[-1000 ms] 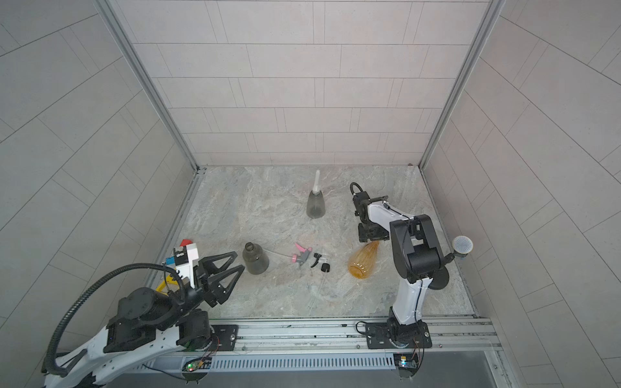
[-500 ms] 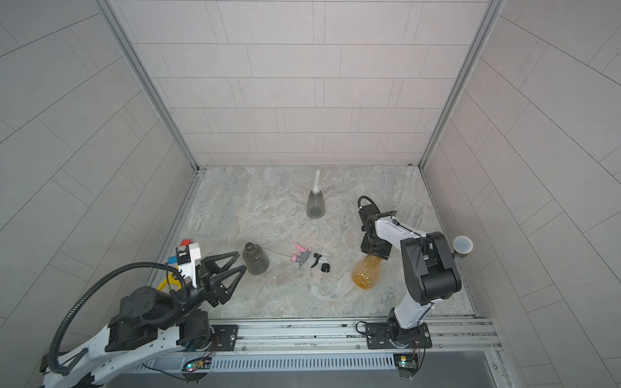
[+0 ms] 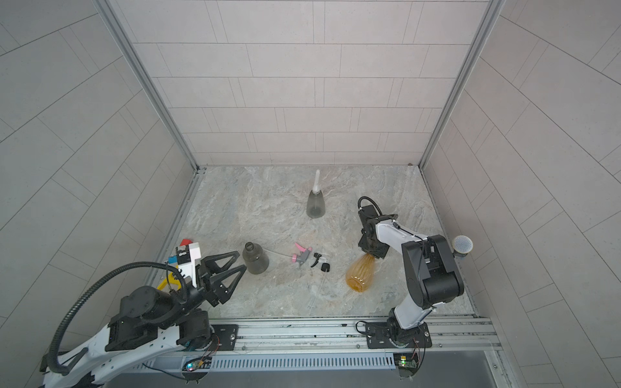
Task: Attach spray nozzles to spray bottles
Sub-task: Pick up the spray bottle from the center of the board.
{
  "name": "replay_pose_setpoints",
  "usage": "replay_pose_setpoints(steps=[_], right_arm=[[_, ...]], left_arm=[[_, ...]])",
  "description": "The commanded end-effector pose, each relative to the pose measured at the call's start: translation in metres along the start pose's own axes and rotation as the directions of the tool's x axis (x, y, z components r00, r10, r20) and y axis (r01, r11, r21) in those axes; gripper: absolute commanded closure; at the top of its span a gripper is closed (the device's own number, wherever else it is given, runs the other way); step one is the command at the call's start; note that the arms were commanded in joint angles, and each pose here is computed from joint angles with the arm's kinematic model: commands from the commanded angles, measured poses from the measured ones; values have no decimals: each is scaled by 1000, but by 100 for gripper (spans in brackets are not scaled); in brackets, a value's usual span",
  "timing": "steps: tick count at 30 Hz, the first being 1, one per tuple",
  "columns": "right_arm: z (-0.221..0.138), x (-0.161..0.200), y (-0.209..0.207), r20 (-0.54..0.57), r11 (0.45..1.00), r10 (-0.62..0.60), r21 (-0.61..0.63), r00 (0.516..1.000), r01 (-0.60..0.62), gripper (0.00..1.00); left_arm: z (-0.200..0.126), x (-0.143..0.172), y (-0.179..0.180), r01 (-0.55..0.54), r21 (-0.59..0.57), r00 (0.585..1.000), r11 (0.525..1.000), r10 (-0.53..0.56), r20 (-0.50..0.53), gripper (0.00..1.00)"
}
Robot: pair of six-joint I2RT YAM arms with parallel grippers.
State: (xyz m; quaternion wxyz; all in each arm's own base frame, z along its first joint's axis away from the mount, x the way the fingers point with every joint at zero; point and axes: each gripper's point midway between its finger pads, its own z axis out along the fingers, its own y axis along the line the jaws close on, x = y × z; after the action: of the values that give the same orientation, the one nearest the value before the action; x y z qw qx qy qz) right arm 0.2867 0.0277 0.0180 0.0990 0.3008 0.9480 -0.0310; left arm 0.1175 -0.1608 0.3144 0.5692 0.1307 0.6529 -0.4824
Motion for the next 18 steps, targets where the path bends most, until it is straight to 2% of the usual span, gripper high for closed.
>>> replay_pose_setpoints(steps=[1,8,13,18], right_arm=[[13,15,-7,-42,1000,-2,21,999,3,80],[-5,2,3,14,999,-32,-37,999,33,100],[-41,-15,8,121,990,-94,-90,988,105,100],[-87,-29,9,281,967,-174,-133,944,217,100]], left_arm=[[-1,-8,-2,-2,0,1000,1000,2,20,23],[2,-8,-3,-5,-6,1000,1000,5,6,23],[3,-9,-3,-8,-18,1000,1000,8,-1,23],[9,-5,-2,-16,-35,999,999,15,-30,23]])
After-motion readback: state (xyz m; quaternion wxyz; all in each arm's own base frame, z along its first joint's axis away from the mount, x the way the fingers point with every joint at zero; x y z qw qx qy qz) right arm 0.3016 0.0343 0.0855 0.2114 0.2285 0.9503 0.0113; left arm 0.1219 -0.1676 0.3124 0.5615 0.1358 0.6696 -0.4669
